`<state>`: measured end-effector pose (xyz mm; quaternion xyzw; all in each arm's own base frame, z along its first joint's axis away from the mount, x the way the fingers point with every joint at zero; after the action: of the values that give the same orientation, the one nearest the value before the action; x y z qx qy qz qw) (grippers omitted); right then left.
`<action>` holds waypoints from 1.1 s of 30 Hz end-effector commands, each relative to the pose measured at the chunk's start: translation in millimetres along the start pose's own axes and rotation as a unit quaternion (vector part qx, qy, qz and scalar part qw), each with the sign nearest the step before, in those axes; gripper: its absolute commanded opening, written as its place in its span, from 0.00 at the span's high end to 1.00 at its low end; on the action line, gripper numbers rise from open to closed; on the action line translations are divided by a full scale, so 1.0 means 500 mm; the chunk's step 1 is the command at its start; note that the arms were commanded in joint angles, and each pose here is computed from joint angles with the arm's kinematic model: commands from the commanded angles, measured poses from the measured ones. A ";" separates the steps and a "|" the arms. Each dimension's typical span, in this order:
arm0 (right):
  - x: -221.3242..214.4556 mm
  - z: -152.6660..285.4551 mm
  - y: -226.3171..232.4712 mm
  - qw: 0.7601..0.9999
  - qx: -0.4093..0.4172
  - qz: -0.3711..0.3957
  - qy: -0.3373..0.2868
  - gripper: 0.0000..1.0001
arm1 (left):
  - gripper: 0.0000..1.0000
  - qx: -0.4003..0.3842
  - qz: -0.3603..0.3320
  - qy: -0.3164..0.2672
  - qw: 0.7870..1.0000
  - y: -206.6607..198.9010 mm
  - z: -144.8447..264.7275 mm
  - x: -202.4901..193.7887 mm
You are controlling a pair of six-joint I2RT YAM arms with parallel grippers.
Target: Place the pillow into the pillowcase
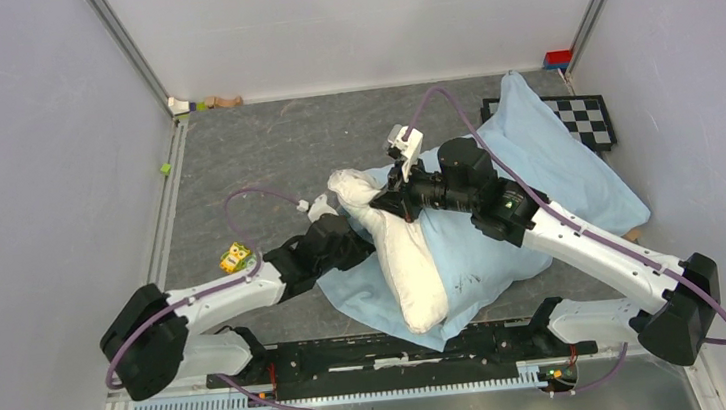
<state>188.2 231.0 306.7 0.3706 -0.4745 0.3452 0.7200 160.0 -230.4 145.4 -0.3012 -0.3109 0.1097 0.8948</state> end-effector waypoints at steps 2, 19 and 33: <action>0.004 -0.006 -0.018 0.999 -0.041 0.016 -0.021 1.00 | 0.98 0.005 0.012 -0.027 1.000 0.035 0.049 0.006; -0.084 -0.036 -0.029 0.999 -0.039 0.010 0.025 1.00 | 0.92 0.000 0.013 -0.001 1.000 0.128 0.045 -0.011; -0.093 -0.042 -0.029 0.999 -0.040 0.012 0.026 1.00 | 0.42 0.010 -0.022 -0.004 1.000 0.055 0.093 0.036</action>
<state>188.5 232.2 243.5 0.3265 -0.4385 0.3491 0.7610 139.4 -175.0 152.4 -0.3143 -0.3059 0.1195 0.8907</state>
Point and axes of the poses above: each gripper's point midway between its finger pads, its own z axis back along the fingers, its own y axis along the line the jaws close on, x = y × z, the point moved 10 cm from there along z, back along the fingers, and after that the axes turned 3 degrees about -z, right-handed, at the moved point
